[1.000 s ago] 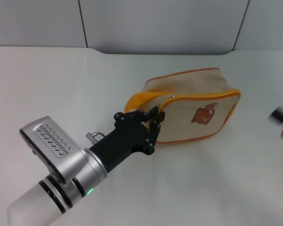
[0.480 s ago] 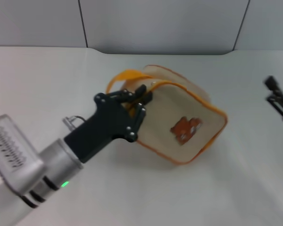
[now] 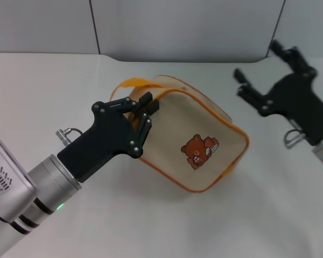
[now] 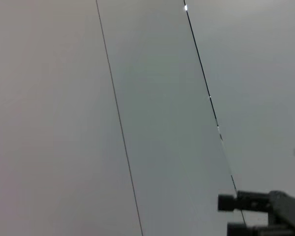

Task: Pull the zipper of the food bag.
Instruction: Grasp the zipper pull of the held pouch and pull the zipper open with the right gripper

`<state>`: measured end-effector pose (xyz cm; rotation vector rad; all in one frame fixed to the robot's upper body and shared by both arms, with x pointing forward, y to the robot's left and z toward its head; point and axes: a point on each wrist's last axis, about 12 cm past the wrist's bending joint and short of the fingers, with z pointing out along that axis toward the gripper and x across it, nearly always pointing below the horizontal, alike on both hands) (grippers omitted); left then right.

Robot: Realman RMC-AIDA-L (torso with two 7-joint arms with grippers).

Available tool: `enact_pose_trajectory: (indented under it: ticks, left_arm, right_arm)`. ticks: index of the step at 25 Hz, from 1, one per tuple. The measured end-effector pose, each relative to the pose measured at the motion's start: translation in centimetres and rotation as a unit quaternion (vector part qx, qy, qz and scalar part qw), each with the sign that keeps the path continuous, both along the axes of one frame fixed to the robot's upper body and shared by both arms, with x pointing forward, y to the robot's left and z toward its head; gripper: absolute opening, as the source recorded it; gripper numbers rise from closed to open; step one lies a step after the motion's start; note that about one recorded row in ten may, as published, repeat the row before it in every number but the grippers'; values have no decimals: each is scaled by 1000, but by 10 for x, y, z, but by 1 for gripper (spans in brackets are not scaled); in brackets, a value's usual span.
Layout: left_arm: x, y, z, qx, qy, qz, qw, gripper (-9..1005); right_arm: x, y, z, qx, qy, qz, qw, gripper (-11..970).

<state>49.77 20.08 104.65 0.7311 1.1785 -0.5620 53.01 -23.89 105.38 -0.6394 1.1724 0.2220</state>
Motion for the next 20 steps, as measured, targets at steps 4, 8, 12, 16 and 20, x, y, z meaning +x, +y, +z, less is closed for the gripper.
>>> enact_pose_trajectory:
  ticks: [4, 8, 12, 16, 20]
  left_arm:
    - [0, 1, 0, 0, -1, 2, 1000, 97]
    - [1, 1, 0, 5, -5, 3, 1000, 96]
    - [2, 0, 0, 8, -7, 3, 1000, 94]
    - [3, -1, -1, 13, -7, 3, 1000, 93]
    - [2, -2, -2, 20, -13, 2, 1000, 91]
  right_arm:
    - [3, 11, -3, -48, -6, 25, 999, 810]
    - [-6, 20, -9, -105, -22, 71, 992, 810]
    - [-9, 21, -12, -124, -28, 86, 988, 810]
    - [-10, 25, -12, -133, -35, 100, 986, 809]
    - [-9, 28, -11, -134, -37, 107, 984, 809]
